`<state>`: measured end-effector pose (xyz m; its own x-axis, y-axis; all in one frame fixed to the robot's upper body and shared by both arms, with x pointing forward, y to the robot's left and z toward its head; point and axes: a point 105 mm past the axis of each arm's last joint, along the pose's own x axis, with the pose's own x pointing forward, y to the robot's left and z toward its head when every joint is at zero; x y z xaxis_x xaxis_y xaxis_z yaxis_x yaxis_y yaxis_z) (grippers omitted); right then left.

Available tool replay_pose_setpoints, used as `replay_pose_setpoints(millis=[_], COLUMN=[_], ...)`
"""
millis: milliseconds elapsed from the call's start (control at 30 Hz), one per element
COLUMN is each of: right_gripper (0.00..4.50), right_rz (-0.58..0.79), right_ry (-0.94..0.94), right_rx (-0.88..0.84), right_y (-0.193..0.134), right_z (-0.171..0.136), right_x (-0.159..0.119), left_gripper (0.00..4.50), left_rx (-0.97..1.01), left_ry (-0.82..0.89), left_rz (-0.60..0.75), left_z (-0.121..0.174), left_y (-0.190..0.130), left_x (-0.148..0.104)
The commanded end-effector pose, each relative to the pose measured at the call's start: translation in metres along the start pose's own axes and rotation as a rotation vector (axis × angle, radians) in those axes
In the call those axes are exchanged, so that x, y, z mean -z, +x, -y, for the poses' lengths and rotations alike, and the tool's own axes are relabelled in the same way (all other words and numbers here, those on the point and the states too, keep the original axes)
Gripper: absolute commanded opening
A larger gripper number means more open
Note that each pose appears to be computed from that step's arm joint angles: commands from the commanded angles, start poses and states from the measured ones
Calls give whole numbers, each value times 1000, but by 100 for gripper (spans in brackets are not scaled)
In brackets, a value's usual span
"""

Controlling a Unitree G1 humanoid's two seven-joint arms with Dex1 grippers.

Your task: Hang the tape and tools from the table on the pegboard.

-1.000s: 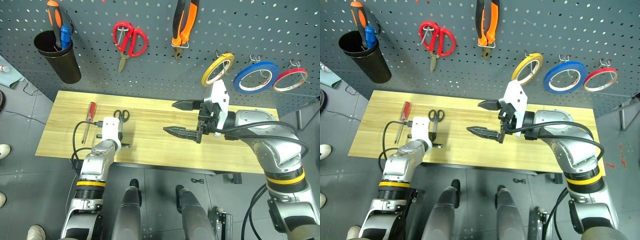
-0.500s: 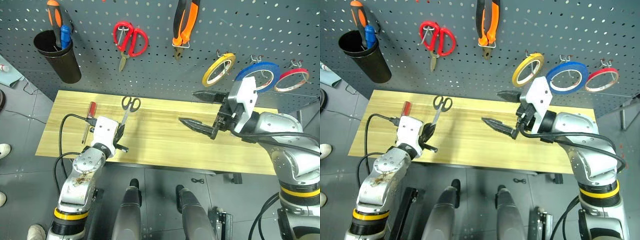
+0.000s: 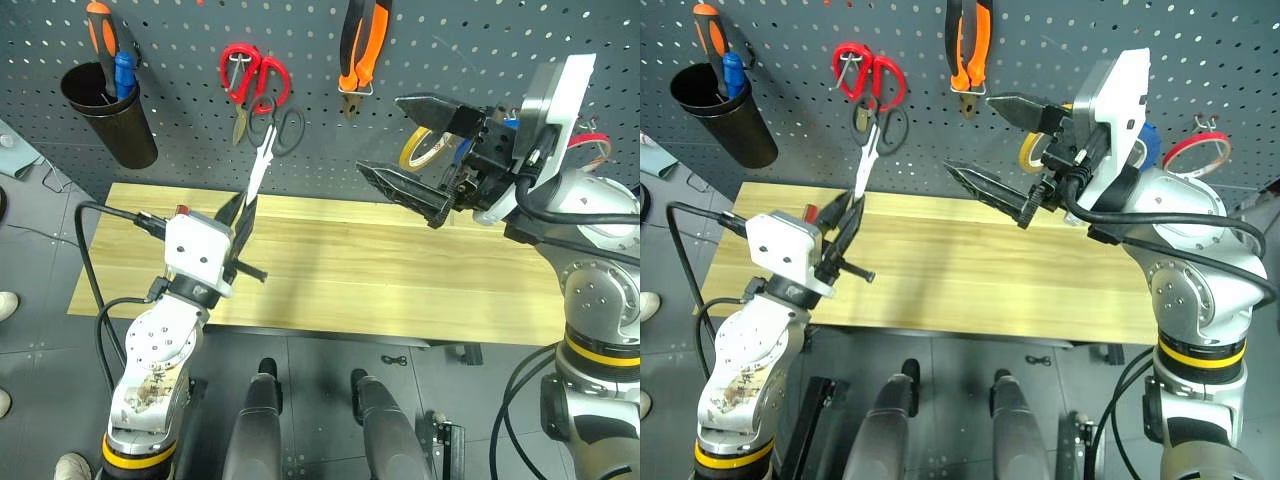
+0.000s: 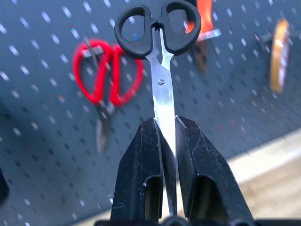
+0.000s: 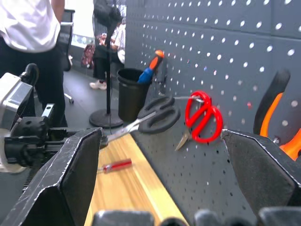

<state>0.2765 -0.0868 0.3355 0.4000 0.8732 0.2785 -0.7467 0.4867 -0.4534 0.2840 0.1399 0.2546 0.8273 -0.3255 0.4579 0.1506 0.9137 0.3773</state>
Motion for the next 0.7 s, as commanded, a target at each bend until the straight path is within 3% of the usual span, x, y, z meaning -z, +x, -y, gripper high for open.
replay_pose_setpoints(millis=[33, 233, 700], right_gripper=[450, 450, 450], right_rz=[50, 64, 56], right_ry=[-41, -48, -53], right_rx=[-10, -20, -11], right_y=[0, 4, 6], right_z=[-1, -1, 2], right_x=[-12, -12, -9], left_gripper=[3, 3, 3], left_rx=[-62, -96, -96], left_ry=[56, 63, 56], left_rz=[59, 58, -23], left_z=[-14, -22, -19], left_y=[0, 2, 6], left_x=[-14, -16, 6])
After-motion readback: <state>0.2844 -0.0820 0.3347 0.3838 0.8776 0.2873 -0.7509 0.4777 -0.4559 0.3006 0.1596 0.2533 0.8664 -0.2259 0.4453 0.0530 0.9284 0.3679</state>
